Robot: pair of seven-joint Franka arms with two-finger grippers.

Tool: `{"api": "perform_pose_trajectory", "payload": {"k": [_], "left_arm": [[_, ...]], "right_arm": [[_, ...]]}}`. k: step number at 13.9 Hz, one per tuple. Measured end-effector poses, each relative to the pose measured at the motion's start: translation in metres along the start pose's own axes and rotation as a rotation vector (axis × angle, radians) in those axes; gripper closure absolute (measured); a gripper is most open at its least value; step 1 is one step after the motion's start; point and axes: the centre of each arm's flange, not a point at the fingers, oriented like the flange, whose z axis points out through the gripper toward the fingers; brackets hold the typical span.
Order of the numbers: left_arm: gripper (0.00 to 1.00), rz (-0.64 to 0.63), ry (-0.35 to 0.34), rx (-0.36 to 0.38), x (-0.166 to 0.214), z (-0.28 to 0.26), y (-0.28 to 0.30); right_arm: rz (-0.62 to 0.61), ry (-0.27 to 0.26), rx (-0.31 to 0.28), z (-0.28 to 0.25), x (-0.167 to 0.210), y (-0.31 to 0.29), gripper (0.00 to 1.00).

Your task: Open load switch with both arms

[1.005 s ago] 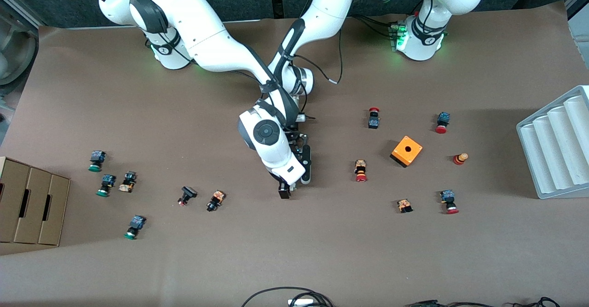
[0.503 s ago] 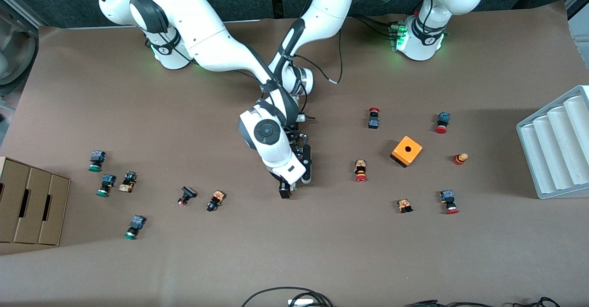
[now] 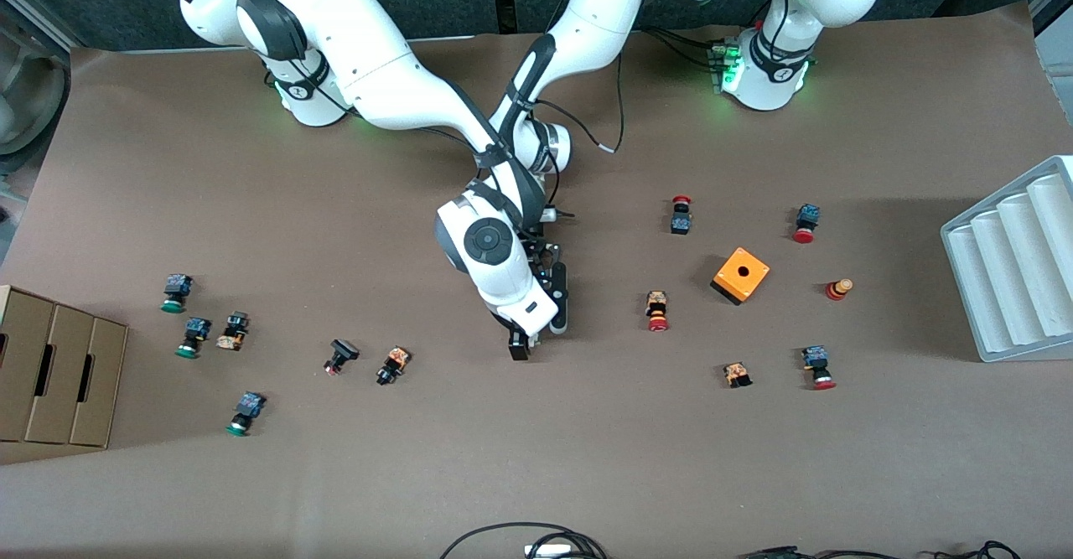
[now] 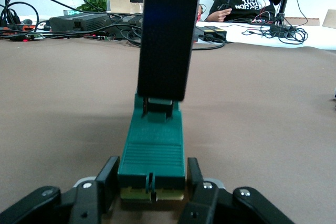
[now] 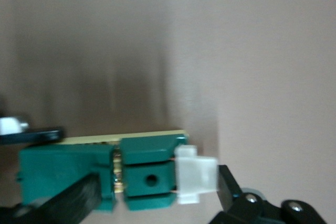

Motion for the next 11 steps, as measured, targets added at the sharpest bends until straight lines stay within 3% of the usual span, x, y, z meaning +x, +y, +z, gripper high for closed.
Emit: {"api": "perform_pose_trajectory", "payload": {"k": [11], "left_arm": [[0.39,0.000,0.002,0.000,-0.0004,0.0002,0.0005]], "right_arm": [[-0.003,-0.007,0.009,-0.0071,0.0015,-0.0004,0.00]]}}
